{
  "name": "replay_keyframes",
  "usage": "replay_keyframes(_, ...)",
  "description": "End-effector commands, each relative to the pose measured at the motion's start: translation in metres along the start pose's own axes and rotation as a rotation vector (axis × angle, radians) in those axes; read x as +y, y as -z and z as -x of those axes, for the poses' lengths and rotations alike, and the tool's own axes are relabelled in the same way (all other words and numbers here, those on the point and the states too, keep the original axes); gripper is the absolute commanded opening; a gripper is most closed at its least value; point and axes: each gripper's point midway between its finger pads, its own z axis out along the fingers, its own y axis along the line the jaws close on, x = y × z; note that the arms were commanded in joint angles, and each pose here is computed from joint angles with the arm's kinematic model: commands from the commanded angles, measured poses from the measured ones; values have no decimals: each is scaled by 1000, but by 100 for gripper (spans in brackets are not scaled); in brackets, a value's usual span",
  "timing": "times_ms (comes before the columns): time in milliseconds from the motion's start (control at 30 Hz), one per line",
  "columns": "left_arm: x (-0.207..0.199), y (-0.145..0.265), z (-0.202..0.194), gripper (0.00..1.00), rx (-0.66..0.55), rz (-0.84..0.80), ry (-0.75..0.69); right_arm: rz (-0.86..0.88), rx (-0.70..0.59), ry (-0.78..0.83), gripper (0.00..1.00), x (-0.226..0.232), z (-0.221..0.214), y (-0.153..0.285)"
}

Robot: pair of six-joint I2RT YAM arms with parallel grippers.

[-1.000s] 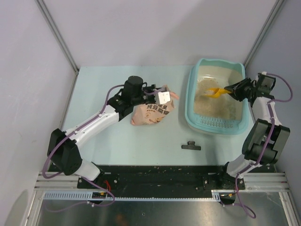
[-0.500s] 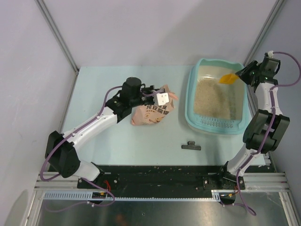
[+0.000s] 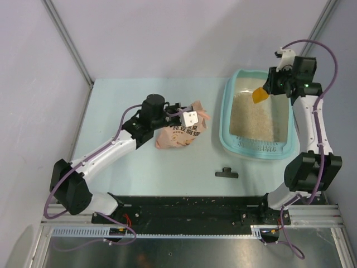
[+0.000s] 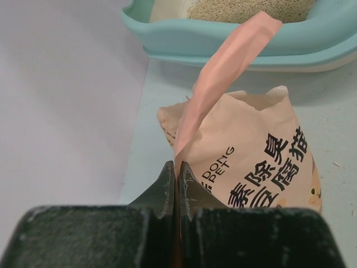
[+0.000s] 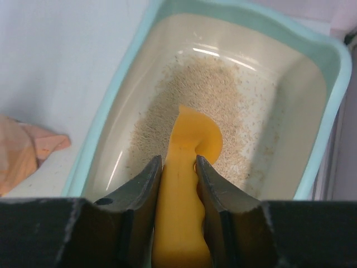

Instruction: Fill the litter box with clean litter

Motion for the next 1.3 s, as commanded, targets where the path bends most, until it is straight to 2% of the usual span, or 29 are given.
replay_keyframes(0, 35, 23, 47, 0, -141, 134, -26, 235, -158, 104, 0, 45, 59, 68)
replay_keyframes(100, 35, 28, 45, 0, -130, 149, -19, 526, -120, 123, 0, 97, 53, 88)
replay_keyframes(167, 35, 33, 42, 0, -119, 163, -16, 729, -73, 61, 0, 132, 43, 100)
replay_keyframes(233, 37, 36, 39, 0, -104, 181, 1, 791, -52, 19, 0, 148, 38, 102)
replay_keyframes(400, 39, 46, 39, 0, -98, 211, 42, 856, -12, 59, 0, 193, 25, 104)
replay_keyframes(733, 38, 56, 40, 0, -100, 227, 52, 896, 15, 152, 0, 232, 21, 83)
replay_keyframes(933, 34, 60, 39, 0, -105, 224, 56, 827, 3, 206, 0, 235, 28, 63)
replay_keyframes(1100, 33, 61, 38, 0, -99, 228, 54, 895, -39, 256, 0, 232, 48, 88)
replay_keyframes(1267, 34, 60, 37, 0, -95, 228, 42, 852, -46, 309, 0, 209, 49, 92)
